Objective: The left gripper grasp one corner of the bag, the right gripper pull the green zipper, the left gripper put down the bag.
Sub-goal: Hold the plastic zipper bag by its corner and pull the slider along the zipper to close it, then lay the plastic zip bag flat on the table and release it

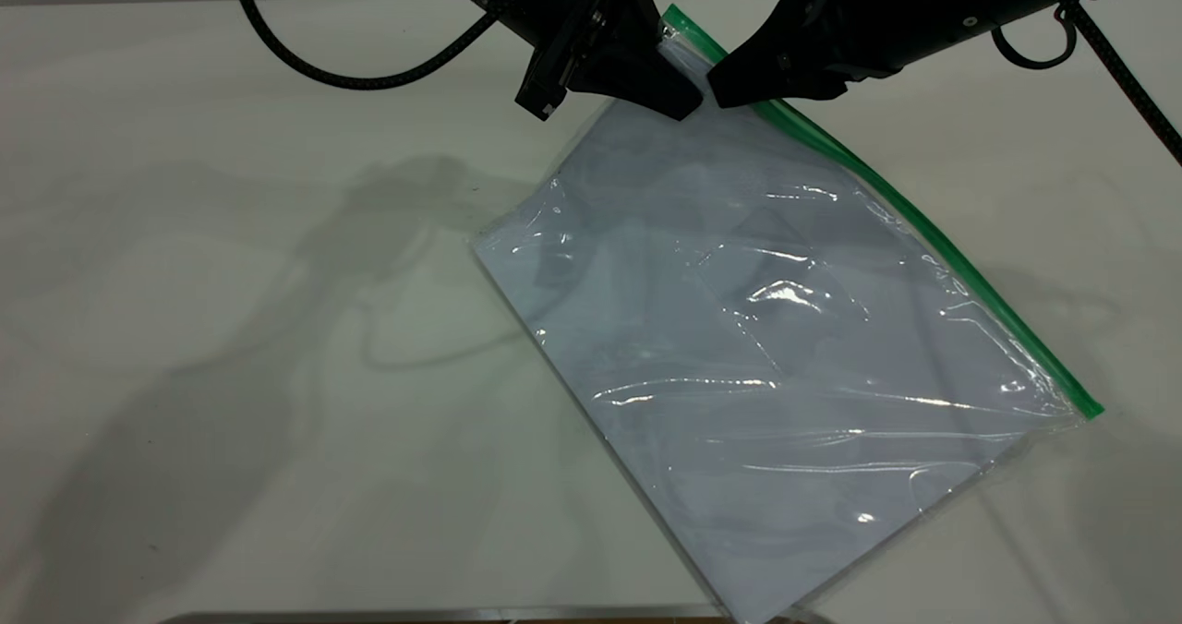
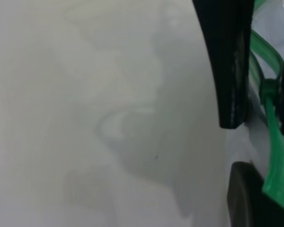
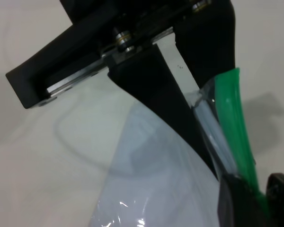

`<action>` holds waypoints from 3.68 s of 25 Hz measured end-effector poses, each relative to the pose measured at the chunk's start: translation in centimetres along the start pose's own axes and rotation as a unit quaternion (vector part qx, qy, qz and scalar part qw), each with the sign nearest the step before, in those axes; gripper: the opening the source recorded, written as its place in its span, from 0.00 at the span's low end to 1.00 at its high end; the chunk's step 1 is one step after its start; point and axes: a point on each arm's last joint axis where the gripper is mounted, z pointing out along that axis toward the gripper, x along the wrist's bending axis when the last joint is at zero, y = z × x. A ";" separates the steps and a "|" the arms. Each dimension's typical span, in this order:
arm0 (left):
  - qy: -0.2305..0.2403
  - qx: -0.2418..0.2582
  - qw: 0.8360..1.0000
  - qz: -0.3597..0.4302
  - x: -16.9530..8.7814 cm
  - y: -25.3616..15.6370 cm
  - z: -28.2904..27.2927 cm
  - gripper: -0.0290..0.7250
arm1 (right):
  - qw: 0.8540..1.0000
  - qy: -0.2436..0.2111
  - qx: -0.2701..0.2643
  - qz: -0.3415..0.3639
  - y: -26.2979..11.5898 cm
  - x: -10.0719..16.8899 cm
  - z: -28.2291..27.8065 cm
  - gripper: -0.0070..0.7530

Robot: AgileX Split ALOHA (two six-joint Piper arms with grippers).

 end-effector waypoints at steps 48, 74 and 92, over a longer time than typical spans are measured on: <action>0.054 -0.011 0.994 -0.092 1.2 -4.2 -6.0 0.11 | 0.987 -0.062 0.147 0.006 -2.2 -0.9 -0.3 0.07; 0.068 0.043 0.988 -0.129 0.8 -8.1 -10.1 0.11 | 0.958 -0.079 0.270 0.049 -4.3 -0.8 -1.3 0.07; 0.091 0.077 0.981 -0.151 1.3 -8.2 -9.5 0.31 | 0.958 -0.098 0.261 0.060 -4.3 -1.2 -1.3 0.51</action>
